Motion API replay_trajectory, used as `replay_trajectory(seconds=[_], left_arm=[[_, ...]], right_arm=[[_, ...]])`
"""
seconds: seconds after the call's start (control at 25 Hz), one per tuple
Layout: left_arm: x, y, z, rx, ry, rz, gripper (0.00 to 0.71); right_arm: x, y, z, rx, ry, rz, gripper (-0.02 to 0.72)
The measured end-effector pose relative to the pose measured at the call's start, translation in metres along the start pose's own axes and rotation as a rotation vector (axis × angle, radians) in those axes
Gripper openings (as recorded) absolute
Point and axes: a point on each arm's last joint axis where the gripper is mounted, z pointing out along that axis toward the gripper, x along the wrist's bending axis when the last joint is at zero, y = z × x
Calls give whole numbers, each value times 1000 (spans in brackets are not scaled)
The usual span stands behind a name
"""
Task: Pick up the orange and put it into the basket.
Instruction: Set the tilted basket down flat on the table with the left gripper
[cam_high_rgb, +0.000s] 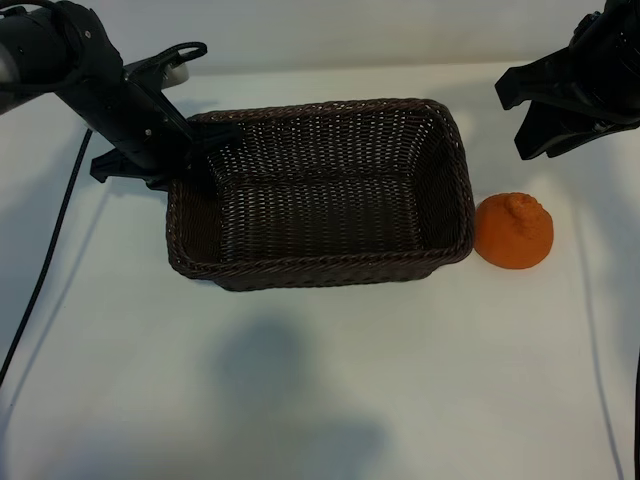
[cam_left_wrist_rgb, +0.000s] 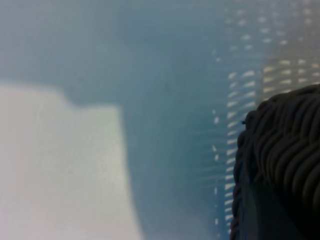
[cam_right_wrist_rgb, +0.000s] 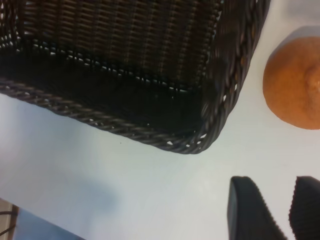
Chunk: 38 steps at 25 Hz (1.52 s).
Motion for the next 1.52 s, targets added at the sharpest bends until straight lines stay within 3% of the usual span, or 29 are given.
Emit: replay_trajectory(seconds=[1.52], left_arm=[[2,-1,0,16,25,20,156]], right_arm=[[0,0,0,0,0,0,246]])
